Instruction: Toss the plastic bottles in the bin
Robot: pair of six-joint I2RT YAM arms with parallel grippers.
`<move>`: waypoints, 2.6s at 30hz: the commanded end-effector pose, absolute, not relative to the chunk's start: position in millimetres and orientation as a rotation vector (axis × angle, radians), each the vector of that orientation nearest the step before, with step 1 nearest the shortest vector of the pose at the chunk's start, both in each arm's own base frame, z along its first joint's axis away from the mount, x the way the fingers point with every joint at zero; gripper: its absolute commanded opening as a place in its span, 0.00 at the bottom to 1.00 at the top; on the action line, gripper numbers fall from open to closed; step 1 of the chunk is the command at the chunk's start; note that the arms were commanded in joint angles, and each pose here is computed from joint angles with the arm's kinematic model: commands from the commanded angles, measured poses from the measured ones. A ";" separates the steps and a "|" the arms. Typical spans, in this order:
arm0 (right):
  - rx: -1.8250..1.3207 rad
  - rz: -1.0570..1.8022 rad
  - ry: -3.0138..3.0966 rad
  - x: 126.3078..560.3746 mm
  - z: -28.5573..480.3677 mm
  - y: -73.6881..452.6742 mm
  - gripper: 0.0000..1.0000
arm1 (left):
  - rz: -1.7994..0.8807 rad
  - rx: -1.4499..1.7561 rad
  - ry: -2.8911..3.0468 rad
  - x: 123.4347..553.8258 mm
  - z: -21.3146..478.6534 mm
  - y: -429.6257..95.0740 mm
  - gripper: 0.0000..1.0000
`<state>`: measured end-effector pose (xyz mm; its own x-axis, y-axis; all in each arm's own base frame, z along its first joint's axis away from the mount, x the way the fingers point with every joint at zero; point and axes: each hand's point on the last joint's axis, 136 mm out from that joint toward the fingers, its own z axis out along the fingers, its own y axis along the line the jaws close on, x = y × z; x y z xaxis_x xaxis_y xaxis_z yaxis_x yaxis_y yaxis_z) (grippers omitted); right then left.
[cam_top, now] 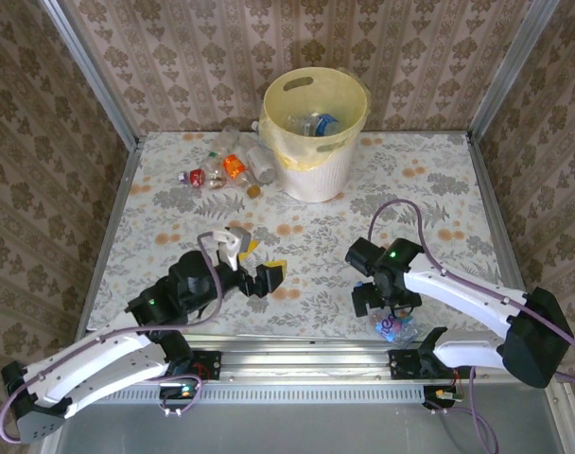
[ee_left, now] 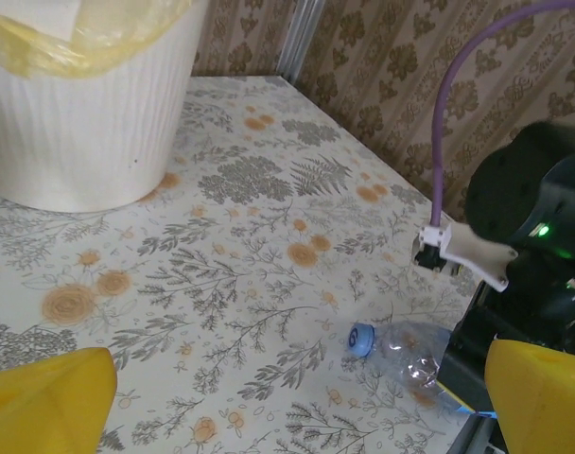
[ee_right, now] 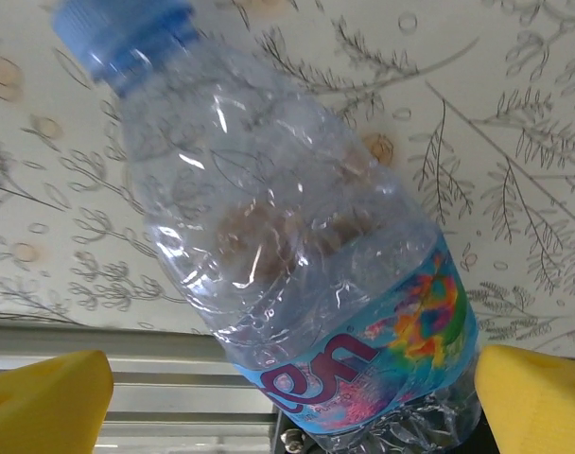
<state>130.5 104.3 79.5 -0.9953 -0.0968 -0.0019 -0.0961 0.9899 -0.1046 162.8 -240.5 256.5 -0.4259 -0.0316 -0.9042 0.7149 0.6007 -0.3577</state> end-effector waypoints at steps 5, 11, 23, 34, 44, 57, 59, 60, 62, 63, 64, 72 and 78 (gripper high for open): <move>-0.163 -0.362 3.145 128.7 64.2 99.8 1.00 | -0.862 0.547 1.882 163.7 243.4 -224.1 1.00; -0.192 -0.396 3.179 130.0 42.8 106.5 1.00 | -0.857 0.547 1.891 163.7 240.7 -222.5 1.00; -0.145 -0.466 3.165 156.1 26.9 99.4 0.94 | -0.847 0.526 1.898 164.4 237.9 -214.6 1.00; -0.201 -0.468 3.149 173.2 24.8 110.8 0.56 | -0.824 0.489 1.900 163.3 239.5 -201.3 1.00; -0.269 -0.127 2.848 220.7 126.7 146.0 0.53 | -0.784 0.476 1.876 166.9 249.5 -194.3 1.00; -0.386 0.463 1.816 289.1 405.6 217.6 0.51 | -0.707 0.415 1.859 175.2 266.8 -179.0 1.00; -0.373 0.478 1.617 288.7 457.2 215.9 0.51 | -0.697 0.399 1.860 176.6 268.6 -176.7 1.00; -0.362 0.479 1.536 287.9 477.7 214.4 0.51 | -0.689 0.387 1.862 177.8 268.8 -175.0 1.00; -0.314 0.487 1.352 282.6 527.3 206.7 0.51 | -0.672 0.368 1.869 179.9 267.2 -171.8 1.00; -0.299 0.497 1.277 278.3 547.2 204.1 0.50 | -0.667 0.362 1.869 180.7 267.3 -171.0 1.00; -0.301 0.509 1.184 270.9 568.9 202.8 0.48 | -0.658 0.354 1.869 181.9 267.1 -169.6 1.00; -0.214 0.462 0.770 244.3 656.4 184.1 0.45 | -0.606 0.314 1.858 188.4 271.9 -160.0 1.00; -0.208 0.439 0.798 273.6 660.7 191.3 0.44 | -0.581 0.294 1.853 192.6 275.7 -153.2 1.00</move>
<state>269.9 200.0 642.3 0.5597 0.2896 -0.7765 -0.4797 0.8772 -0.0186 190.7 -162.7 262.7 -0.3830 -0.0728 -0.9209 0.4850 0.8326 -0.2676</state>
